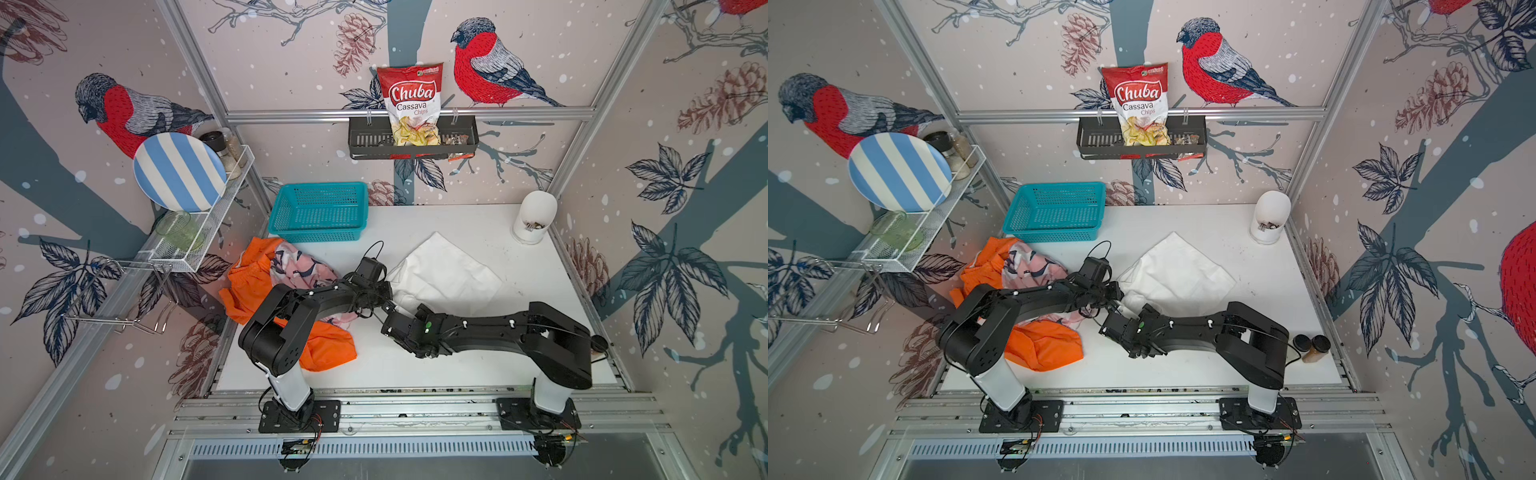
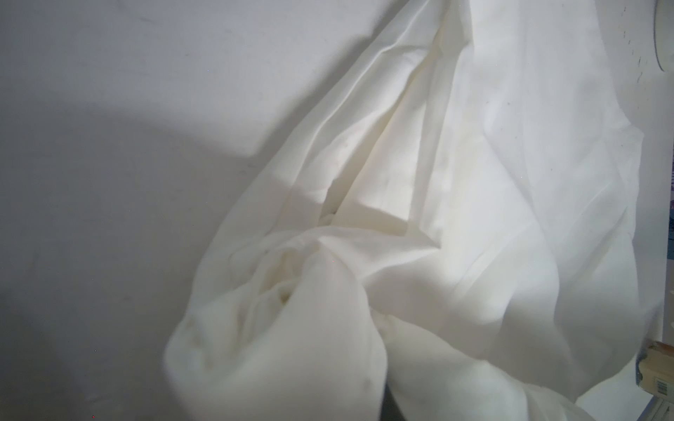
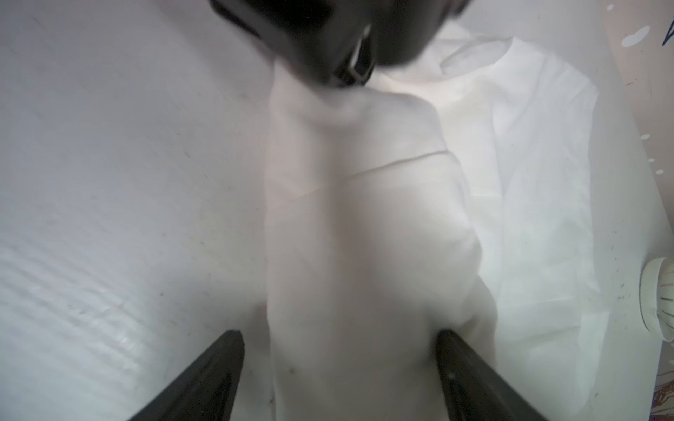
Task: Roll up the shorts
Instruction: Roll the shorts at the center of the board.
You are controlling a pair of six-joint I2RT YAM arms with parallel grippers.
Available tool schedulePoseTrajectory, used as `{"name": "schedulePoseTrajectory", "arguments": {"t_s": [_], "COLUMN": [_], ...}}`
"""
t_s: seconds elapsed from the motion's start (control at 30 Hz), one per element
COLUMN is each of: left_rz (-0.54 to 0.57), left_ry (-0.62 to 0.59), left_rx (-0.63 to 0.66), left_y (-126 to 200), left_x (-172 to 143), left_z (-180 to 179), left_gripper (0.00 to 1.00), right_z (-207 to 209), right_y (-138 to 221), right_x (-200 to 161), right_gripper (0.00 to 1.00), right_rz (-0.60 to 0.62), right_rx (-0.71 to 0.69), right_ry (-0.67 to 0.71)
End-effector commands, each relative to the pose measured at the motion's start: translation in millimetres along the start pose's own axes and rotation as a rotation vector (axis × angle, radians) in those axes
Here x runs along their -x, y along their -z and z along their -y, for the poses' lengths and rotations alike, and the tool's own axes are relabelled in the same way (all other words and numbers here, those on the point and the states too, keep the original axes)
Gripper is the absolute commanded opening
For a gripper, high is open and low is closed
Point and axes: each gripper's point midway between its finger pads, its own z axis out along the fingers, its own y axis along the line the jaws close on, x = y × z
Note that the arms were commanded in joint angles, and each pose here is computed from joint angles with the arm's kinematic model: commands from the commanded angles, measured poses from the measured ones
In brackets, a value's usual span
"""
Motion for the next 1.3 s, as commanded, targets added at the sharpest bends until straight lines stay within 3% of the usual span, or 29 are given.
{"name": "schedulePoseTrajectory", "arguments": {"t_s": [0.0,0.07,0.27,0.37,0.5,0.63,0.77,1.0,1.27], "left_rz": [-0.089,-0.091,-0.076,-0.053,-0.006,0.039,0.084,0.116,0.057], "left_ry": [0.006,0.009,0.018,0.013,0.008,-0.001,-0.007,-0.017,-0.059], "left_rx": [0.115,0.116,0.112,0.112,0.115,0.124,0.135,0.097,0.035], "left_y": [2.0,2.5,5.4,11.5,27.5,48.0,69.1,90.3,60.1], "left_x": [-24.5,-23.6,-11.4,0.7,18.2,29.6,37.9,43.0,18.0], "left_z": [-33.0,-36.3,-38.4,-34.9,-29.2,-24.0,-19.2,-1.0,43.5], "left_gripper": [0.20,0.20,0.21,0.31,0.49,0.59,0.66,0.71,0.76], "right_z": [-4.9,-10.9,-28.5,-42.7,-48.6,-34.4,-22.5,-2.3,-1.5], "right_y": [-11.6,-12.7,-1.4,15.3,41.0,56.7,54.7,34.9,24.2], "right_x": [-18.4,-23.3,-17.6,0.0,30.0,46.5,43.2,13.5,0.2], "right_gripper": [0.79,0.70,0.16,0.05,0.02,0.02,0.01,0.00,0.00], "right_rz": [-0.050,-0.059,-0.048,-0.008,0.063,0.120,0.116,0.085,0.056], "right_rx": [-0.002,0.030,0.183,0.357,0.667,1.004,1.229,1.376,1.385], "right_ry": [0.031,0.024,-0.058,-0.159,-0.370,-0.635,-0.832,-1.128,-1.194]}}
